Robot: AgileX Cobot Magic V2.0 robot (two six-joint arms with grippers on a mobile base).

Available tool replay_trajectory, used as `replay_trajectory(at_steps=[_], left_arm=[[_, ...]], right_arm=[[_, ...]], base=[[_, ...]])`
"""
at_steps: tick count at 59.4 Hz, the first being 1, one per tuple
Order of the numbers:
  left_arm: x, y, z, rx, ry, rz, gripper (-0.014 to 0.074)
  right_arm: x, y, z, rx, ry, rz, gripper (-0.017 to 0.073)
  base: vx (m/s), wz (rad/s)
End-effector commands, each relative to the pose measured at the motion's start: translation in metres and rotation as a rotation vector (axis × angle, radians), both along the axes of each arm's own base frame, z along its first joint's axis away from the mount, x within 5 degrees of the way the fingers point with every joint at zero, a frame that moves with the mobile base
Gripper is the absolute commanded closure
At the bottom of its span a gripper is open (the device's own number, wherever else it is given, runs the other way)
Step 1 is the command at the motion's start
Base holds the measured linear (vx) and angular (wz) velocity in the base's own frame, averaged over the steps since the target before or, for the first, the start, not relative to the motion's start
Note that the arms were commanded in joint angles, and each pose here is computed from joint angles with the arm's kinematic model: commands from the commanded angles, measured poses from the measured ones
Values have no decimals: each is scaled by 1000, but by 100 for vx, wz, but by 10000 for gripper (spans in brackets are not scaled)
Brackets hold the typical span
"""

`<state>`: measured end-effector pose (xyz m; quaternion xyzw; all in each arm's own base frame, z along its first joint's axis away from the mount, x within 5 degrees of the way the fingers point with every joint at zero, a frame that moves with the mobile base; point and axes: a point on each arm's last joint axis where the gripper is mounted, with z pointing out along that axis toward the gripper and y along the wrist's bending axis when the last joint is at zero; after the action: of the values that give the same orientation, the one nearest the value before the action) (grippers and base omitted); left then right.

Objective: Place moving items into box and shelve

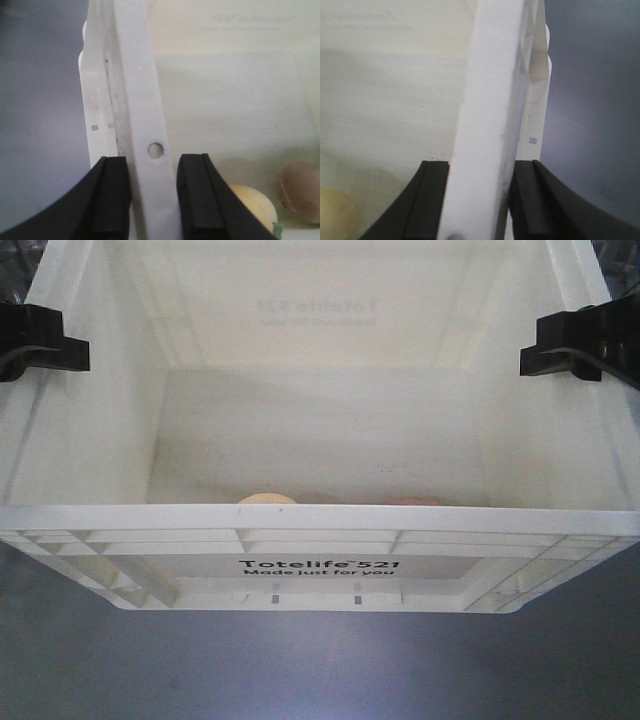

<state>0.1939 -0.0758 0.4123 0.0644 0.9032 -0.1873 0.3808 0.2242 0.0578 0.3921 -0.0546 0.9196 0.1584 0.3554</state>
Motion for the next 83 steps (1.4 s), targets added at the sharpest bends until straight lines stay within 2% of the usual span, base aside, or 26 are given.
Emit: replay_trajectory(at_steps=[1,40,83], left_arm=[[-4,0,31,-85,-189,8,600],[-4,0,31,-82,-191,8,600],[-4,0,31,-77,-192,9,600]], right_arm=[[-1,-2,28,46,-192,-26,565],[-1,-2,28,45,-191,-25,565],[-1,-2,28,46,-191,-25,565]], base=[[36,-57],[38,-46],[41,-22]])
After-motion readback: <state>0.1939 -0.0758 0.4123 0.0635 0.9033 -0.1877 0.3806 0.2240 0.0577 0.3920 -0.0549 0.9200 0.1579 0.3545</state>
